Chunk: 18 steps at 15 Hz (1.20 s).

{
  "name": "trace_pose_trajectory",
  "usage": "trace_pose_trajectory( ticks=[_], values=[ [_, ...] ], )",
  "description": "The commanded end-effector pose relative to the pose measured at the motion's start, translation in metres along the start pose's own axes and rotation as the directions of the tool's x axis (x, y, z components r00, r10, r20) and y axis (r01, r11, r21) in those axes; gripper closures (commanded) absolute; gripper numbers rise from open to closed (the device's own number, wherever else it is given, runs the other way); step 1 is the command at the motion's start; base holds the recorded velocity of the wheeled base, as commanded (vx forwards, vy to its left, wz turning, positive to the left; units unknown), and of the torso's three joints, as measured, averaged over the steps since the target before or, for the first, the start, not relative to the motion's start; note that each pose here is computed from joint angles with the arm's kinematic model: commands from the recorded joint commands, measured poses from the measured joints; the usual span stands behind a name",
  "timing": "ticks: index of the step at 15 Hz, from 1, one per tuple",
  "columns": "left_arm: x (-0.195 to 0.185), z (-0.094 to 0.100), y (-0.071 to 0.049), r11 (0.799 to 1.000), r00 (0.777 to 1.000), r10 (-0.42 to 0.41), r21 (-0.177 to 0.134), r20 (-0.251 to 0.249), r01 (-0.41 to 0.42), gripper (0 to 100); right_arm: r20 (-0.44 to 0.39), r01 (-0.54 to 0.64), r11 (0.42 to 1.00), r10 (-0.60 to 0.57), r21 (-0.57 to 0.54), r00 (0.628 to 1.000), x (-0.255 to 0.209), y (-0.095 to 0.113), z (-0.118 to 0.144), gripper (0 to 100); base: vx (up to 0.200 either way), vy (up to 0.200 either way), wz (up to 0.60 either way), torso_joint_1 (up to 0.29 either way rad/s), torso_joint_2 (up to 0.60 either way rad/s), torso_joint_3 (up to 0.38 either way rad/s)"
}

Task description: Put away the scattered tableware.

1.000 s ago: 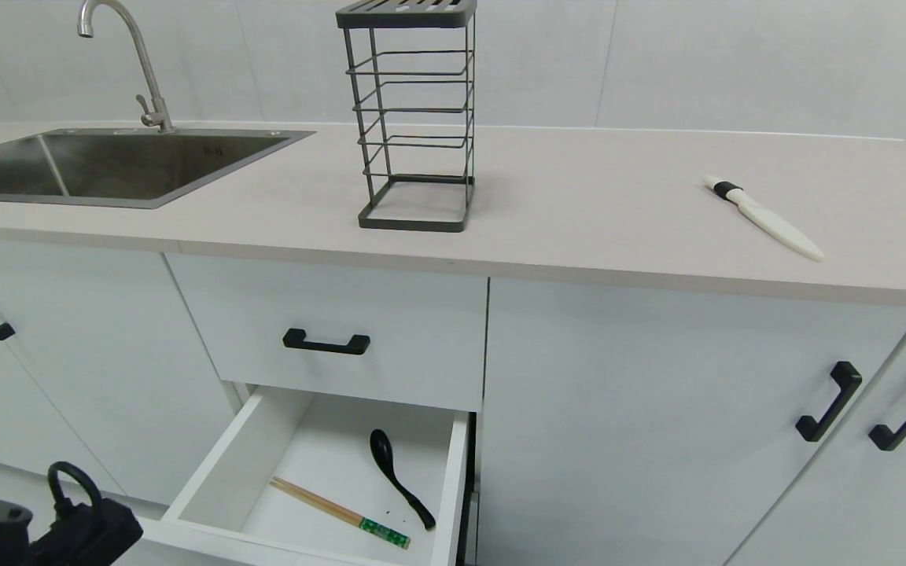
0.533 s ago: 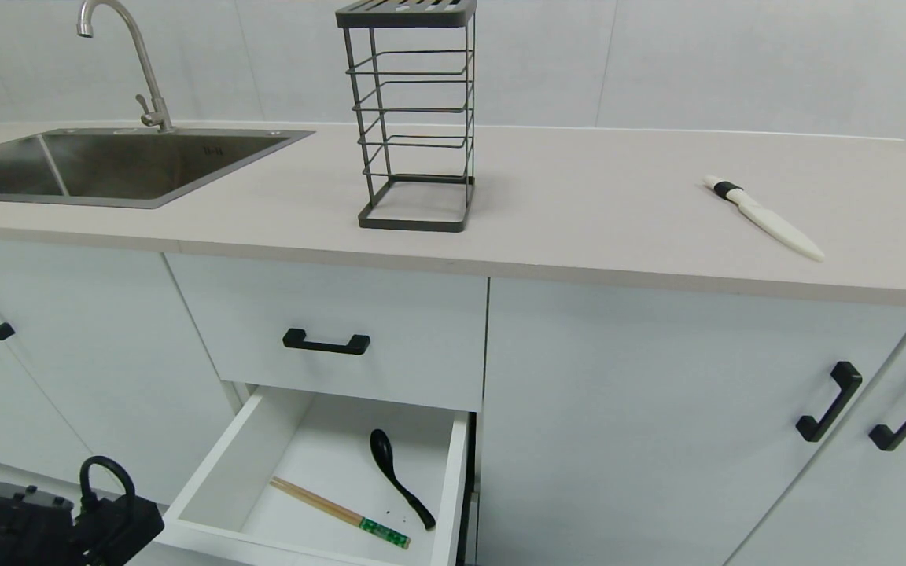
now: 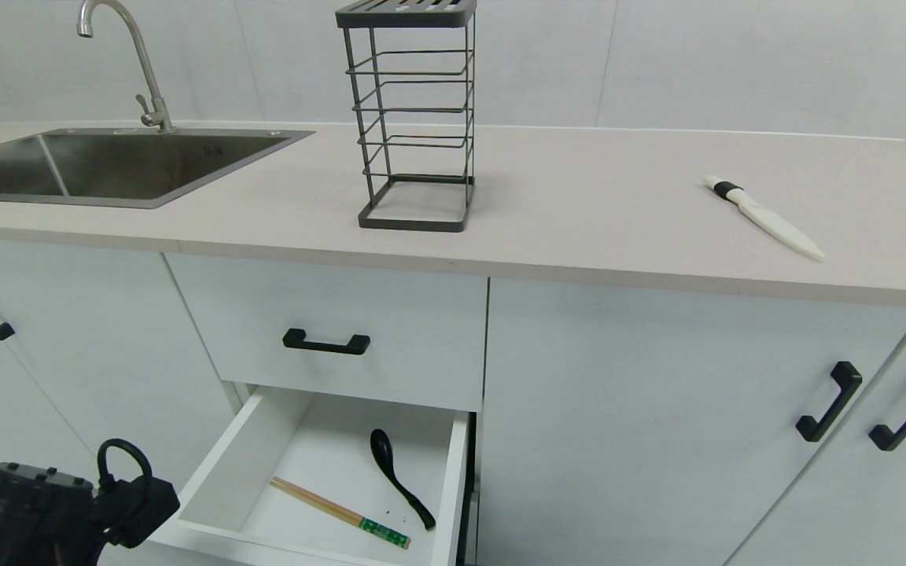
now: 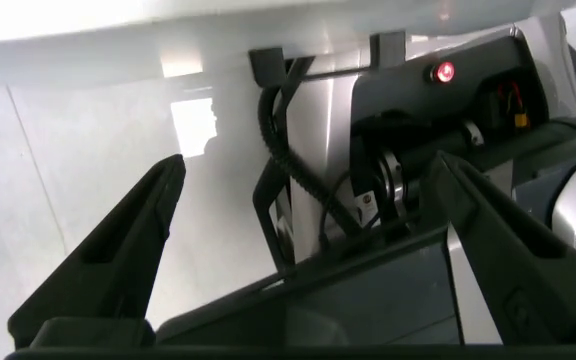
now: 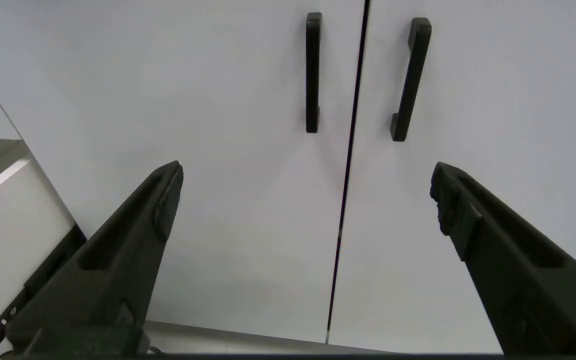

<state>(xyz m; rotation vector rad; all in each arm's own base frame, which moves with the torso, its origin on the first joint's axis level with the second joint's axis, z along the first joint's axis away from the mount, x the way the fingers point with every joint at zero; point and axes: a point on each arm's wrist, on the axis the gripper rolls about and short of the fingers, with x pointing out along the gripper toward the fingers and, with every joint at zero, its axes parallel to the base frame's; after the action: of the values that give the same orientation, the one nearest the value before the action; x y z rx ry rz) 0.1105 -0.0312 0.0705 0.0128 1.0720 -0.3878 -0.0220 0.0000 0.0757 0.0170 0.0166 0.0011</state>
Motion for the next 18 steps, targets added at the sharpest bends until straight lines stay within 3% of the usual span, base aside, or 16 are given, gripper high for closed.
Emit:
trace_pose_trajectory(
  ticks=[1, 7, 11, 15, 18],
  values=[
    [0.004, 0.0, 0.001, 1.0, 1.0, 0.0, -0.003, -0.014, 0.0, 0, -0.002, 0.0, 1.0, 0.0, 0.0, 1.0, 0.0, 0.0, 0.0, 0, 0.0, 0.0, 0.0, 0.0, 0.0, 0.0],
    [0.011, 0.008, 0.002, 1.0, 1.0, 0.008, 0.003, 0.01, -0.008, 0, -0.003, 0.0, 1.0, 0.0, 0.0, 1.0, 0.0, 0.0, 0.0, 0, 0.0, 0.0, 0.0, 0.0, 0.0, 0.0],
    [0.028, 0.017, 0.004, 0.999, 0.999, 0.043, 0.014, -0.005, -0.043, 0, -0.002, 0.001, 1.0, -0.001, 0.0, 1.0, 0.0, 0.0, 0.0, 0, 0.0, 0.0, 0.0, 0.0, 0.0, 0.0],
    [0.041, 0.022, 0.0, 0.996, 0.998, 0.06, 0.059, 0.016, -0.06, 0, -0.003, 0.001, 1.0, -0.001, 0.0, 1.0, 0.0, 0.0, 0.0, 0, 0.0, 0.0, 0.0, 0.0, 0.0, 0.0],
    [0.044, 0.027, 0.001, 0.995, 0.997, 0.072, 0.059, 0.04, -0.074, 0, -0.003, 0.0, 1.0, 0.0, 0.0, 1.0, 0.0, 0.0, 0.0, 0, 0.0, 0.0, 0.0, 0.0, 0.0, 0.0]
  ],
)
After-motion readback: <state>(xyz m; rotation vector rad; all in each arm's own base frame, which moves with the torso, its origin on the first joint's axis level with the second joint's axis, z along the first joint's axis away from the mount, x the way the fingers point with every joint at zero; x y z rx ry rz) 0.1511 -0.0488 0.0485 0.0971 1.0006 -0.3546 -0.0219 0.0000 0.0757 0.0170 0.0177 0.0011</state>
